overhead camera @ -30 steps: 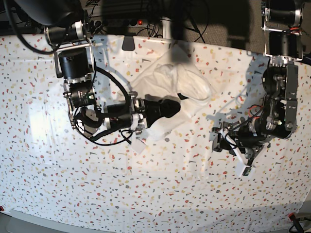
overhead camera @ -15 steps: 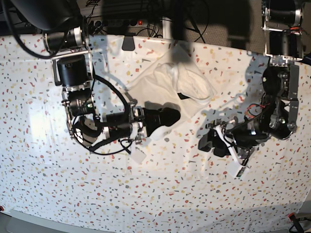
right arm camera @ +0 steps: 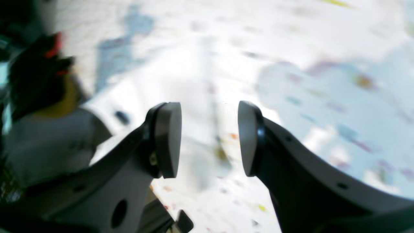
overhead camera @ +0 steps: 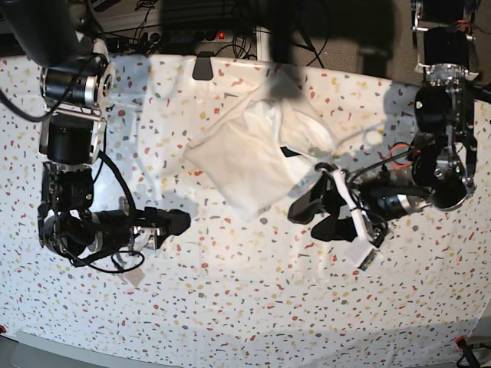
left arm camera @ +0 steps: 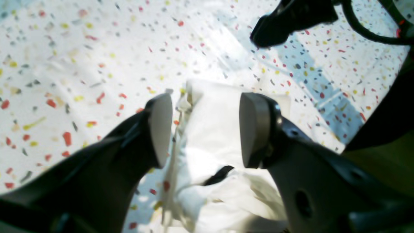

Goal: Fold the T-shirt properly
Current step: 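Grasp the bundle's top layer with the left gripper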

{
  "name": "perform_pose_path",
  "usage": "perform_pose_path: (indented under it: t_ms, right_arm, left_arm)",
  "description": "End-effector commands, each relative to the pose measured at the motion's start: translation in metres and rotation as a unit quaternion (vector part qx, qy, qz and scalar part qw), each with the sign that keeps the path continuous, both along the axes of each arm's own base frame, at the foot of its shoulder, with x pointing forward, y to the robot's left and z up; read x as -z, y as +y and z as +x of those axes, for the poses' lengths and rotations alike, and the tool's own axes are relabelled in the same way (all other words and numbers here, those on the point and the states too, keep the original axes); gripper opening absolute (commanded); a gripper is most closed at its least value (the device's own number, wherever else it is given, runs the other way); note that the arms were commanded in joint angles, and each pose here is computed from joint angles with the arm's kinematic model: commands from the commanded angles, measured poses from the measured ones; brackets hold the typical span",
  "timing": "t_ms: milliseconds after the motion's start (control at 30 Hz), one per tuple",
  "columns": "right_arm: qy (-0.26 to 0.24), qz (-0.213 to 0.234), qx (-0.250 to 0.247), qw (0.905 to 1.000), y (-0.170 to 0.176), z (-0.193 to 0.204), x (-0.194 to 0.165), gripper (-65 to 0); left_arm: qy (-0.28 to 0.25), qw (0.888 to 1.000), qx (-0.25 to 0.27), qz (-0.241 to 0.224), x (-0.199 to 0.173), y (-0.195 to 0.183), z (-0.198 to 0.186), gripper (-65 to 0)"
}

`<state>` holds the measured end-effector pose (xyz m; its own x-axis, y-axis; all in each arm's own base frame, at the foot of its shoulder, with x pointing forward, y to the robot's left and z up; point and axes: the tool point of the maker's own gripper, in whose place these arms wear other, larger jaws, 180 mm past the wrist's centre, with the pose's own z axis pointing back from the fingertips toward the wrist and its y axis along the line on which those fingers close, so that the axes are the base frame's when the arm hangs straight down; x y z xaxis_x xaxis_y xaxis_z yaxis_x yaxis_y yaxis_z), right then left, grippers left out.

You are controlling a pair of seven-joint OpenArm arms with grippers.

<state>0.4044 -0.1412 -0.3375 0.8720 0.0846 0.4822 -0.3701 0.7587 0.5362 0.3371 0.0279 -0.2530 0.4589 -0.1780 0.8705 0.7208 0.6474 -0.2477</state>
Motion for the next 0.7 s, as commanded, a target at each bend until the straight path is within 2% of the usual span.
perform_pose_path:
  t_ms: [0, 100, 167, 233, 333, 467, 600, 667]
  right_arm:
    - [-0.036, 0.004, 0.013, 0.9993, -0.007, 0.018, -0.024, -36.2]
    - [-0.036, 0.002, 0.032, 0.9988, -0.019, 0.019, -0.024, -36.2]
    - [-0.037, 0.004, 0.034, 0.9987, -0.019, 0.019, -0.025, -36.2]
    - [-0.036, 0.003, 0.032, 0.9988, -0.018, 0.019, -0.025, -36.2]
    - [-0.035, 0.002, 0.031, 0.9989, -0.018, 0.018, -0.024, -36.2]
    - [-0.035, 0.002, 0.031, 0.9989, -0.018, 0.018, -0.024, -36.2]
    - [-0.036, 0.002, 0.031, 0.9989, -0.018, 0.019, -0.025, -36.2]
    - [-0.036, 0.002, 0.031, 0.9989, -0.018, 0.019, -0.025, -36.2]
  left_arm:
    - [-0.019, 1.0, 0.002, -0.022, -0.013, -0.008, 0.002, -32.8]
    - [0.003, 1.0, -0.021, -0.01, 0.006, -0.023, -0.002, -32.8]
    - [0.011, 1.0, -0.011, 0.011, 0.019, -0.041, -0.01, -32.8]
    - [0.017, 0.999, -0.007, 0.046, 0.032, -0.056, -0.016, -32.8]
    - [0.018, 0.992, -0.026, 0.12, 0.052, -0.059, -0.018, -32.8]
    - [0.019, 0.973, -0.056, 0.224, 0.079, -0.044, -0.024, -32.8]
    - [0.022, 0.951, -0.081, 0.297, 0.104, -0.016, -0.036, -32.8]
    - [0.023, 0.937, -0.101, 0.335, 0.112, 0.003, -0.039, -32.8]
